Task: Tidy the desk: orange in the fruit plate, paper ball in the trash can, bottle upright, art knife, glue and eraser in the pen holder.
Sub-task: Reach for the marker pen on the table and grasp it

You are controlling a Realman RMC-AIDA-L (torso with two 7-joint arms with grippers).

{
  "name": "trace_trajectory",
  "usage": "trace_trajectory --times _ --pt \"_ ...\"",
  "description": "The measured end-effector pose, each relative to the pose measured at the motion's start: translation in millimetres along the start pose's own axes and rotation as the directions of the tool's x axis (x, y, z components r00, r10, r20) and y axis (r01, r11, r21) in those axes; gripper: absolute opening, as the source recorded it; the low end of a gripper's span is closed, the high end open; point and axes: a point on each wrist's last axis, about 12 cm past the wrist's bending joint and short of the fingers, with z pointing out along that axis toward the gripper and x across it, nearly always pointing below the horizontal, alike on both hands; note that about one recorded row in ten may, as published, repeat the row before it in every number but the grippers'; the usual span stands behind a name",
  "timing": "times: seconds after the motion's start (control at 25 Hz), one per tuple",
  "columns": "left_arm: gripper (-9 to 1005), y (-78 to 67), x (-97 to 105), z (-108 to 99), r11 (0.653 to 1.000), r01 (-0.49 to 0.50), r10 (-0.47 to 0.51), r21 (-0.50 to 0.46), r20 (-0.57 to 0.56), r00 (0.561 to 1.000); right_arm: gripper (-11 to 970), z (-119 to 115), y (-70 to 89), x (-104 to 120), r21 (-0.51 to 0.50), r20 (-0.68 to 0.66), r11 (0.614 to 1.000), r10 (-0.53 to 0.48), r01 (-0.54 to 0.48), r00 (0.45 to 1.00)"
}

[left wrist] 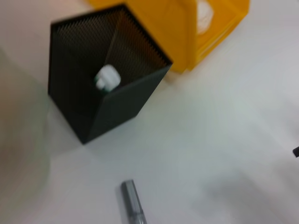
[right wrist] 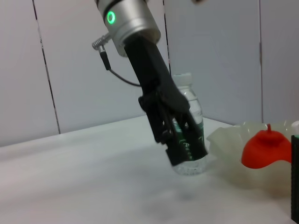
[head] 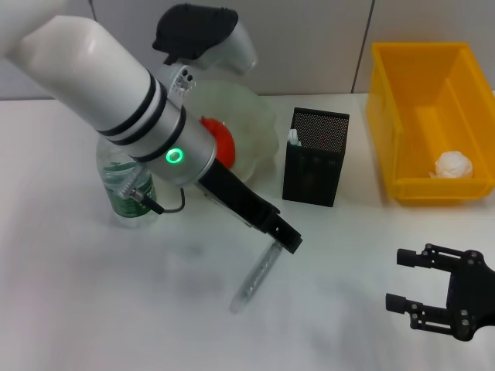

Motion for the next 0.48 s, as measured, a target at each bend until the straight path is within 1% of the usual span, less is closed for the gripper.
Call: trace_trajectory --times 0.04,0.08,0.12,0.24,0.4,0.48 --pt "808 0.0 0 0 1.000 0.000 0.000 0.000 0.000 1.000 710 0 -1.1 0 0.003 -0.003 1.000 -0.008 0.008 1.000" --pt "804 1.5 -1 7 0.998 0.060 -0.060 0.001 -0.035 0.998 710 2 -2.9 -1 0.008 -0.007 1.000 -0.013 0.013 1.000" --pt "801 1.5 0 9 0.997 0.071 -0.071 -0.002 -0.046 0.996 710 2 -3.8 -1 0.008 -0.009 1.000 -0.016 0.016 1.000" --pt "792 2.0 1 12 0.997 0.077 -0.077 -0.010 -0.057 0.995 710 3 -5.2 -2 0.009 -0.011 1.000 -0.020 0.020 1.000" --pt "780 9.9 9 22 0.994 0.108 -0.110 -0.030 -0.073 0.991 711 4 -6.7 -4 0.008 -0.012 1.000 -0.025 0.025 1.000" --pt "774 11.1 10 25 0.993 0.109 -0.111 -0.035 -0.074 0.991 711 4 -7.6 -4 0.010 -0.012 1.000 -0.027 0.027 1.000"
